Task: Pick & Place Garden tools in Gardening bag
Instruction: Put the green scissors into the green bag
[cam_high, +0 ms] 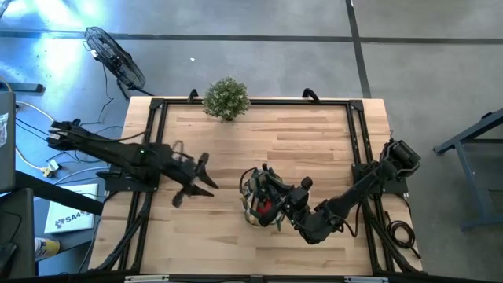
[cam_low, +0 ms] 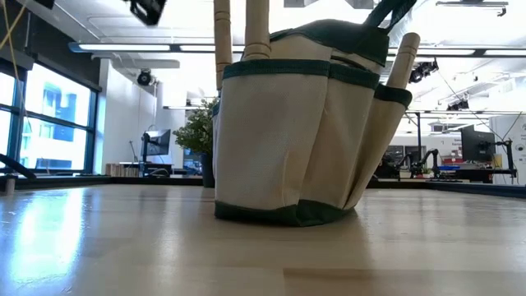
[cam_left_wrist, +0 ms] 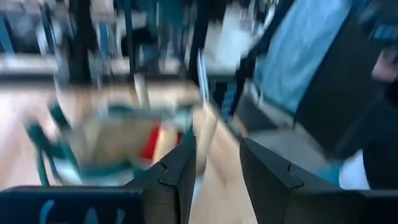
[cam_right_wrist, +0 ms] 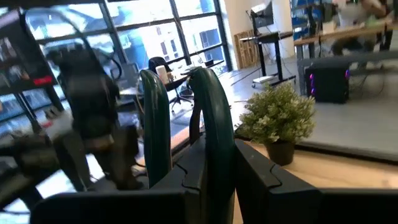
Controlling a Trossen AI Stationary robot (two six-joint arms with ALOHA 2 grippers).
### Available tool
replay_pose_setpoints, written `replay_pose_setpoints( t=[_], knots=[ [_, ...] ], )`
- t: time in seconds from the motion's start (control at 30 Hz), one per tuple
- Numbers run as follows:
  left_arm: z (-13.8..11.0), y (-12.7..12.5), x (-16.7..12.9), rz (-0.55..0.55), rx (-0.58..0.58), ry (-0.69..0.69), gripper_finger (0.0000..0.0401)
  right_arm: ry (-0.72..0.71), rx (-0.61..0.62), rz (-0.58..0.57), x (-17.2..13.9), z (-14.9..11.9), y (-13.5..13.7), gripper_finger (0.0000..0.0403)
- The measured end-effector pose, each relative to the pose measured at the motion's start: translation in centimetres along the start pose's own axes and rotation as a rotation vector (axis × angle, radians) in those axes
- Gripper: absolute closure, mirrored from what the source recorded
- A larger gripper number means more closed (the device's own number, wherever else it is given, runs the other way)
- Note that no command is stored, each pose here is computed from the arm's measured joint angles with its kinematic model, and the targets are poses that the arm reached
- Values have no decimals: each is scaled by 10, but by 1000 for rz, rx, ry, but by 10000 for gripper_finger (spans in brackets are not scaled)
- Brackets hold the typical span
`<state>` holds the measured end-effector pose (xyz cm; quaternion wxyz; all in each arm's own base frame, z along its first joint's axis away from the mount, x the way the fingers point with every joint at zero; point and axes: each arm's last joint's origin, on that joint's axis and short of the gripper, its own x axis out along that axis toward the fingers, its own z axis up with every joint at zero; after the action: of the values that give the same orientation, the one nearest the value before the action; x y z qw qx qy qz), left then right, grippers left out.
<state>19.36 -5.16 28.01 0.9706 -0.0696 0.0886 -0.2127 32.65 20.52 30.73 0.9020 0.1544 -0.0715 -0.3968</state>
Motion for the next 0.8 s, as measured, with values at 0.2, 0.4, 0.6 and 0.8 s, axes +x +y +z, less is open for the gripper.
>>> replay_pose_setpoints(
  t=[0.2,0.4,0.6,0.8],
  knots=[
    [20,-3,-16,73,-13,-192,281,-1,-155,-9,4,-1,-1,362],
    [19,3,-6,185,-21,-213,281,7,-262,1,11,-4,-3,362],
    [19,5,13,139,17,-268,281,14,-287,15,16,-6,-4,362],
    [21,8,33,81,-103,-404,281,14,-291,12,17,-6,-4,362]
  ],
)
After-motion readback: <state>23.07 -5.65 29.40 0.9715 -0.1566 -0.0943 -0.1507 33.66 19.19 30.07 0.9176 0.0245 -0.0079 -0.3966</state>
